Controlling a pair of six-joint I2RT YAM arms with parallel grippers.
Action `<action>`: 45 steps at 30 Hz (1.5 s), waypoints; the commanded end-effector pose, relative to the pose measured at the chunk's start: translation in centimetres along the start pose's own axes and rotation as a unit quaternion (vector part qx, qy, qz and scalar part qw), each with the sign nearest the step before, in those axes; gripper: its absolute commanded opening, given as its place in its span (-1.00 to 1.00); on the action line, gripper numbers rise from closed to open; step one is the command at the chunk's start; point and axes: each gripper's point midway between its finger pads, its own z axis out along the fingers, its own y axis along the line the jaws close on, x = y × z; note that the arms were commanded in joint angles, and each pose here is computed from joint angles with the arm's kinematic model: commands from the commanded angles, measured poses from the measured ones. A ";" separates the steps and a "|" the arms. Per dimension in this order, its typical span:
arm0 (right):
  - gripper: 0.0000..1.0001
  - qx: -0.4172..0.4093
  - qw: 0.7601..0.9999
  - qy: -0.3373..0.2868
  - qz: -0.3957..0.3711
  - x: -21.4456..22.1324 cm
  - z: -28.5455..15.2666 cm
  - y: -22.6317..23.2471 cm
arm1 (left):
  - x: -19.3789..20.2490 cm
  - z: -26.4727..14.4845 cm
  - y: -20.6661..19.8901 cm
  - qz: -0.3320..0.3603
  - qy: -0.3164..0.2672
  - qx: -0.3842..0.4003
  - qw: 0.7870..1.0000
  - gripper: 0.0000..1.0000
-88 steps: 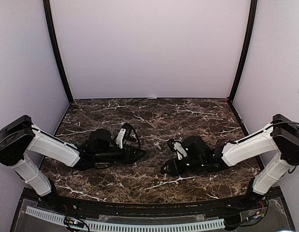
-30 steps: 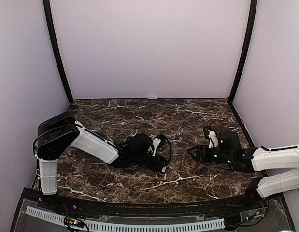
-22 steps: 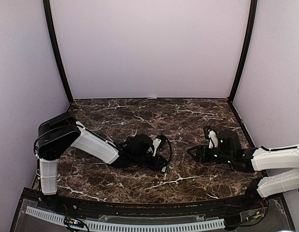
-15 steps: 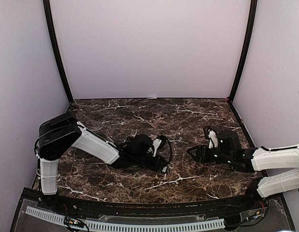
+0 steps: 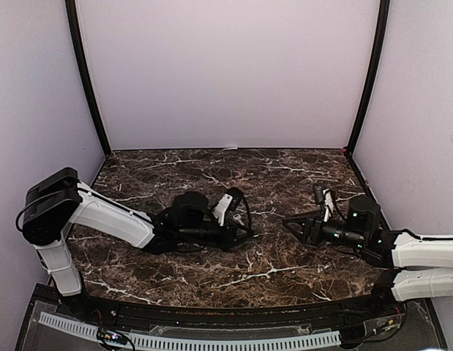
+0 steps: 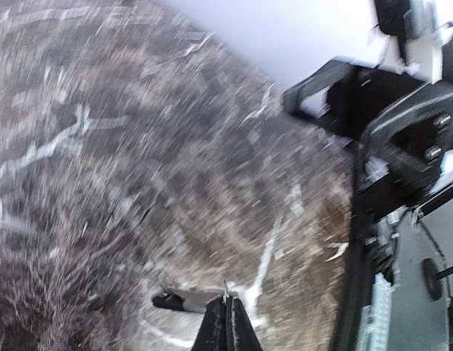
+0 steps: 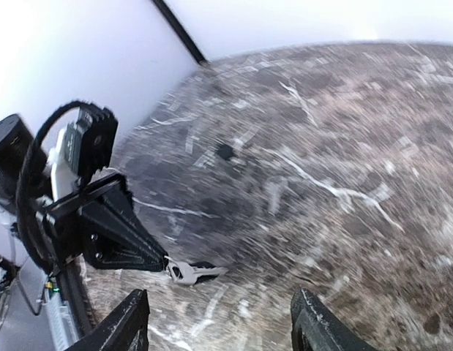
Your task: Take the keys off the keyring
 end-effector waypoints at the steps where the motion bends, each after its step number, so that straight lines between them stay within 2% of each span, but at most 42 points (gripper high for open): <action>1: 0.28 -0.113 0.990 -0.055 -0.071 -2.6 -1.3 5.6 | -4.3 -2.9 -4.0 0.036 -0.061 0.061 0.996 -1.00; 5: 0.22 -0.129 0.982 -0.065 -0.122 -2.4 -1.4 8.4 | -5.9 -4.2 -5.9 0.042 -0.073 0.088 0.993 -1.00; 10: 0.12 -0.099 0.976 -0.076 -0.179 -2.1 -0.7 9.5 | -7.4 -5.5 -8.1 0.049 -0.079 0.124 0.988 -1.00; 19: -0.19 -0.064 0.969 -0.104 -0.215 -2.5 0.4 9.6 | -8.2 -7.0 -9.6 0.057 -0.079 0.143 0.985 -1.00; 26: -0.19 -0.099 0.965 -0.096 -0.225 -1.7 1.2 11.5 | -8.8 -7.6 -9.6 0.058 -0.092 0.136 0.985 -1.00; 45: -0.28 -0.039 0.961 -0.086 -0.262 0.0 3.6 11.2 | -9.1 -7.9 -9.2 0.043 -0.102 0.124 0.986 -1.00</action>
